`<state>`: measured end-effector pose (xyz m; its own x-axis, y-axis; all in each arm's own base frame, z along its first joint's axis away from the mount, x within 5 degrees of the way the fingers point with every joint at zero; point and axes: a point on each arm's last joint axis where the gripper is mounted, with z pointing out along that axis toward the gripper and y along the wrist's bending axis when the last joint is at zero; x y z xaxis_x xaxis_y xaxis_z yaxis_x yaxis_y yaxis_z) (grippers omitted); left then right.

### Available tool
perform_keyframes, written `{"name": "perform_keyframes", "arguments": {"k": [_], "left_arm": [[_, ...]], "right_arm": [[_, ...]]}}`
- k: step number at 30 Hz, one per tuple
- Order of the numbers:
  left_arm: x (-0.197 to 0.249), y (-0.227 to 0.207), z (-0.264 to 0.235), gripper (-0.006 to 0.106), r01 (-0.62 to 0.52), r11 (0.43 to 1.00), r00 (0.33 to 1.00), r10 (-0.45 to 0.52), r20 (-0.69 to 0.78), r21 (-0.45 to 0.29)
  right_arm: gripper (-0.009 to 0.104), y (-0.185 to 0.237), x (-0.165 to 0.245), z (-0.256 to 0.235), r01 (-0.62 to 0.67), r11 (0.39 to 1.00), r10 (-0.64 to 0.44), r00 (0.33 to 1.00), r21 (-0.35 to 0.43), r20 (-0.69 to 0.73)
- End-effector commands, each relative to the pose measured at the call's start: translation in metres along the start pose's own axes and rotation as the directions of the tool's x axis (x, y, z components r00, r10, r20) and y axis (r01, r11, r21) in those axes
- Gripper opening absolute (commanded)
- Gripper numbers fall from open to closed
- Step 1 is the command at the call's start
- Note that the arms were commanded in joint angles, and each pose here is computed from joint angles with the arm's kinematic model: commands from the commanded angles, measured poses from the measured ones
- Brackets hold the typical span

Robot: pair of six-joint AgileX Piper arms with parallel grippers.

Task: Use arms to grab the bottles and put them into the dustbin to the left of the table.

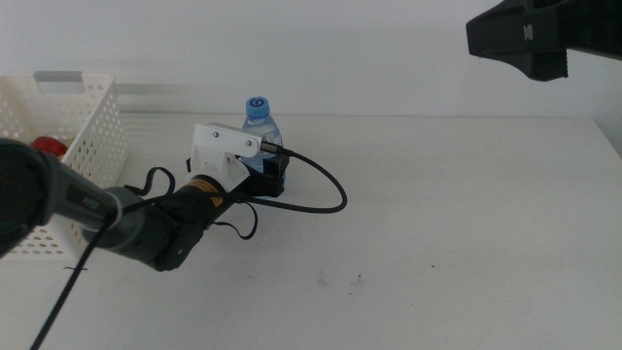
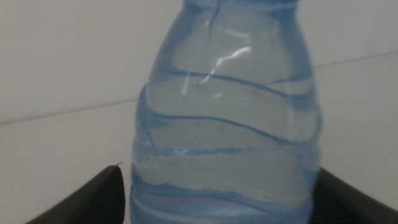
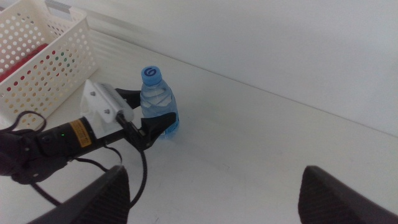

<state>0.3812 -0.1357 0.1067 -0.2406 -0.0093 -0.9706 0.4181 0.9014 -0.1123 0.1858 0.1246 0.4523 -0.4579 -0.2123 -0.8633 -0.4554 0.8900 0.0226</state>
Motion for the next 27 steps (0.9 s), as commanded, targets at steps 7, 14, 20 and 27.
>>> {"name": "perform_keyframes", "arguments": {"k": [7,14,20,27], "left_arm": [[0.004,0.005,0.023,0.094,0.010,1.000,1.000,-0.010,0.028,-0.005],[0.008,0.010,0.036,0.091,0.033,0.999,0.999,-0.032,0.042,-0.035],[-0.008,0.006,0.031,0.050,0.037,0.999,0.997,-0.038,-0.074,-0.016],[-0.097,-0.001,-0.019,0.002,-0.023,0.992,0.957,-0.013,-0.289,-0.122]], "right_arm": [[0.093,0.000,-0.002,-0.002,0.010,1.000,-0.010,1.000,0.000,0.016],[0.093,0.000,-0.002,-0.002,0.011,1.000,-0.011,1.000,0.000,0.016],[0.093,0.000,-0.002,-0.002,0.009,1.000,-0.009,1.000,0.000,0.016],[0.093,0.000,-0.002,-0.002,0.009,1.000,-0.009,1.000,0.000,0.016]]}}
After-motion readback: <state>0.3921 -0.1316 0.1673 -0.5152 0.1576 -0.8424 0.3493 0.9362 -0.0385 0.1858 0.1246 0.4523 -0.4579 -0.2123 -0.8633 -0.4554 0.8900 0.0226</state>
